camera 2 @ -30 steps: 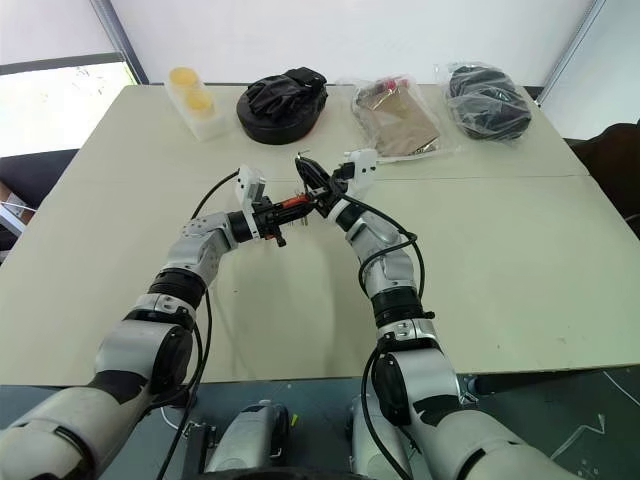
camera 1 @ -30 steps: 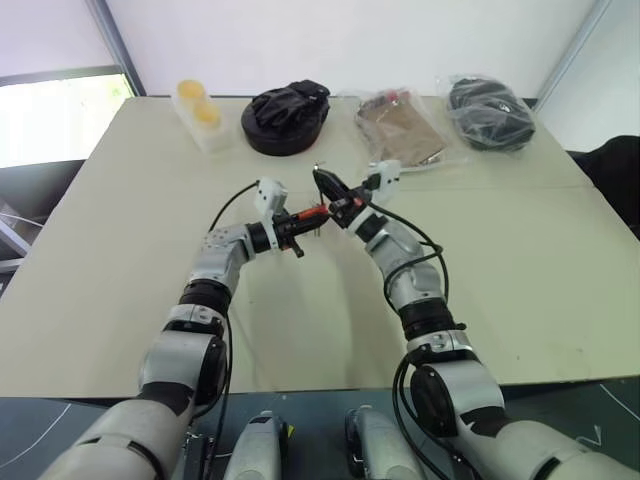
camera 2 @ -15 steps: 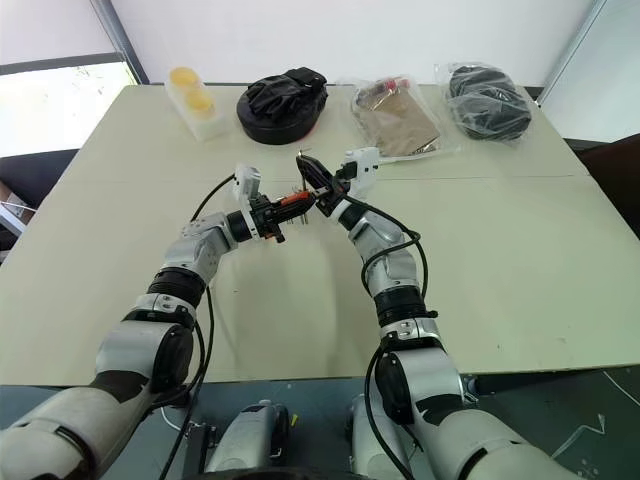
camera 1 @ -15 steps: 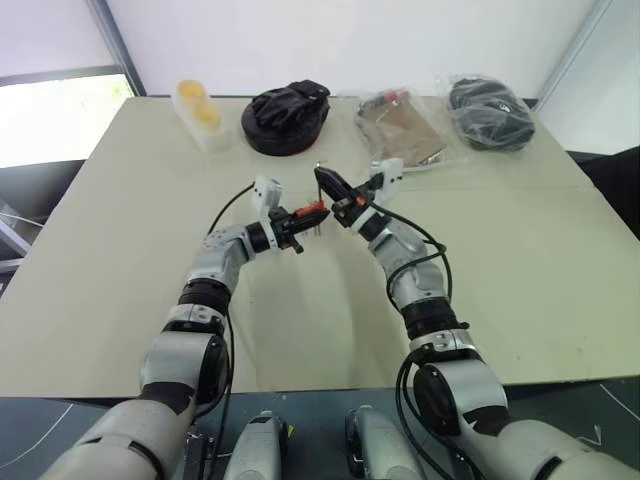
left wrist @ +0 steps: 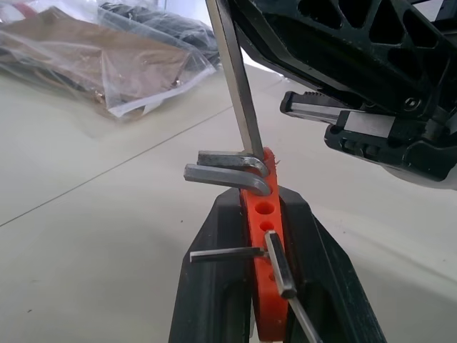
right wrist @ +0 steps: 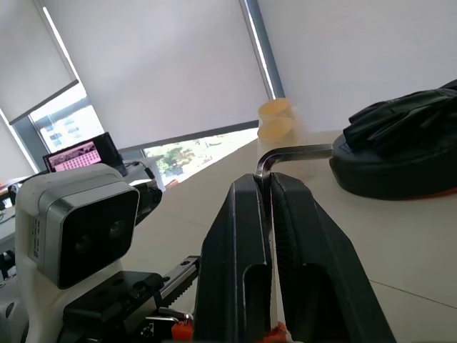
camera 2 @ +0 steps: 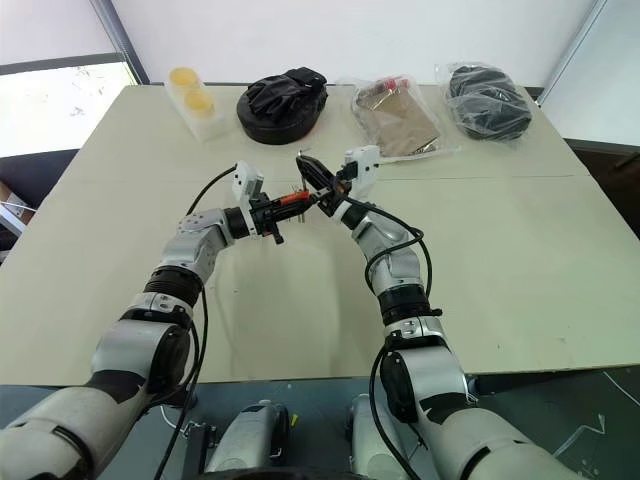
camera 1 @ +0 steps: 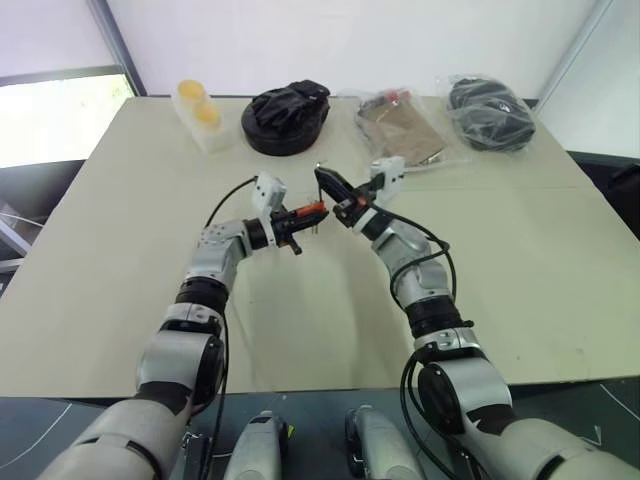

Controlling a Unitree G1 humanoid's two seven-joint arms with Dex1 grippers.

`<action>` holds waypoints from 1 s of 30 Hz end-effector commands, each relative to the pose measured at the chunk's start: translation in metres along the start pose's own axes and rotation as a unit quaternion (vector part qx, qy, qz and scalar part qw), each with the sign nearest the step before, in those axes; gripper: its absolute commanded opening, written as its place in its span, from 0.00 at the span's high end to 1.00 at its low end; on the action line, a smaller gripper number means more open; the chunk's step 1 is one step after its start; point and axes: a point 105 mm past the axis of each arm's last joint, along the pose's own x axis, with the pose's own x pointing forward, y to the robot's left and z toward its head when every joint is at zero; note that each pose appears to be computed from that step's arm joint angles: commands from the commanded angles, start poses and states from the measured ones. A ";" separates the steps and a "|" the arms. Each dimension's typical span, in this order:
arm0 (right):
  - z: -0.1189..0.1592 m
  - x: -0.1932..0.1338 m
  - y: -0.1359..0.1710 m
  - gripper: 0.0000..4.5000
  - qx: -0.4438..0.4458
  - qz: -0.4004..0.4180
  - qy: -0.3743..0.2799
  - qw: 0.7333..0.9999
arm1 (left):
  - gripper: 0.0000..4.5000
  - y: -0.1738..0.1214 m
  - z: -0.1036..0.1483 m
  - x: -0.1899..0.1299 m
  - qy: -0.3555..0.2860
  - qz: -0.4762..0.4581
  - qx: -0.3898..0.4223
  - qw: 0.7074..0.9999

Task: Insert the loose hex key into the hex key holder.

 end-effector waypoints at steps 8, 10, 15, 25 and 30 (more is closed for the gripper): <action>0.008 -0.005 -0.015 0.99 0.001 -0.037 -0.016 0.999 | 1.00 0.005 0.059 -0.002 -0.101 0.001 0.008 0.995; 0.008 -0.006 -0.016 0.99 0.001 -0.039 -0.015 0.999 | 1.00 0.005 0.059 -0.003 -0.100 0.000 0.008 0.995; 0.003 -0.007 -0.016 0.99 -0.001 -0.038 -0.003 0.999 | 1.00 0.002 0.058 -0.002 -0.087 -0.006 0.030 0.996; -0.002 -0.011 -0.018 0.83 0.003 -0.040 0.005 0.999 | 1.00 -0.002 0.063 0.001 -0.078 -0.016 0.067 0.995; -0.001 -0.012 -0.020 0.29 0.002 -0.047 0.001 0.999 | 1.00 -0.002 0.061 0.000 -0.073 -0.014 0.072 0.995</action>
